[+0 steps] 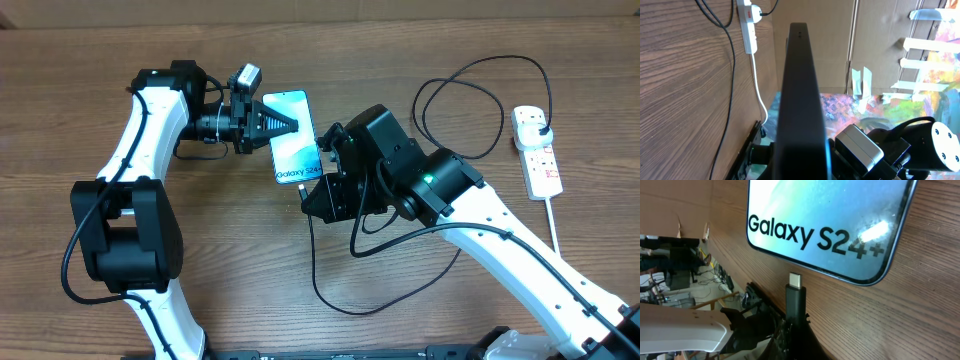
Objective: Plug charger to phone and switch on socket
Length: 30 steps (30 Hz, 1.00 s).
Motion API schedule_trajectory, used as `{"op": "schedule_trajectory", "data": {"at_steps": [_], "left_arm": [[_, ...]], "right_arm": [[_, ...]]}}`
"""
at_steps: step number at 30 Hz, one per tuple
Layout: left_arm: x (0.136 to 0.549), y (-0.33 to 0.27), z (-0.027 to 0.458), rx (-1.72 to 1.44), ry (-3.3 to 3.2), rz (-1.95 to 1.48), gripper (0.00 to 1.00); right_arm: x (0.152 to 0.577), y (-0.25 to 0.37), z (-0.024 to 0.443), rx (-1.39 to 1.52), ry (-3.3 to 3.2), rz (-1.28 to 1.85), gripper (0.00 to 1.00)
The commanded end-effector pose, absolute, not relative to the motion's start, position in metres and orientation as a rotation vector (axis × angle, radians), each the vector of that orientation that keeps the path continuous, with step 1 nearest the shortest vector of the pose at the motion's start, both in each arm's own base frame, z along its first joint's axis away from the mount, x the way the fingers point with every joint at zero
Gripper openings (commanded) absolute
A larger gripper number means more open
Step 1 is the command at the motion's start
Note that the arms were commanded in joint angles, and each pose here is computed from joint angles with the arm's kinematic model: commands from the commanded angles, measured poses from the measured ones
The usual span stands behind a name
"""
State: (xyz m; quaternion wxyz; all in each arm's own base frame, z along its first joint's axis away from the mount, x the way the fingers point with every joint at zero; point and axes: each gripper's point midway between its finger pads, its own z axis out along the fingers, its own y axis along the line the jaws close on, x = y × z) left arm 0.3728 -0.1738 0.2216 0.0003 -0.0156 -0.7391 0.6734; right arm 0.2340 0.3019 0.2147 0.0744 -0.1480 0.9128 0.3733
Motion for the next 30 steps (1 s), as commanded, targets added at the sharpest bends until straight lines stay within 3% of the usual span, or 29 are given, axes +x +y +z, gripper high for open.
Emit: {"op": "schedule_trajectory", "data": {"at_steps": [1, 30], "left_arm": [[0.372, -0.174, 0.240, -0.093, -2.313, 2.176, 0.04], [0.372, -0.174, 0.242, -0.090, -2.301, 2.189, 0.04]], "right_arm": [[0.235, 0.302, 0.216, -0.453, 2.729, 1.134, 0.04], [0.247, 0.295, 0.216, -0.377, 2.727, 1.120, 0.04]]}}
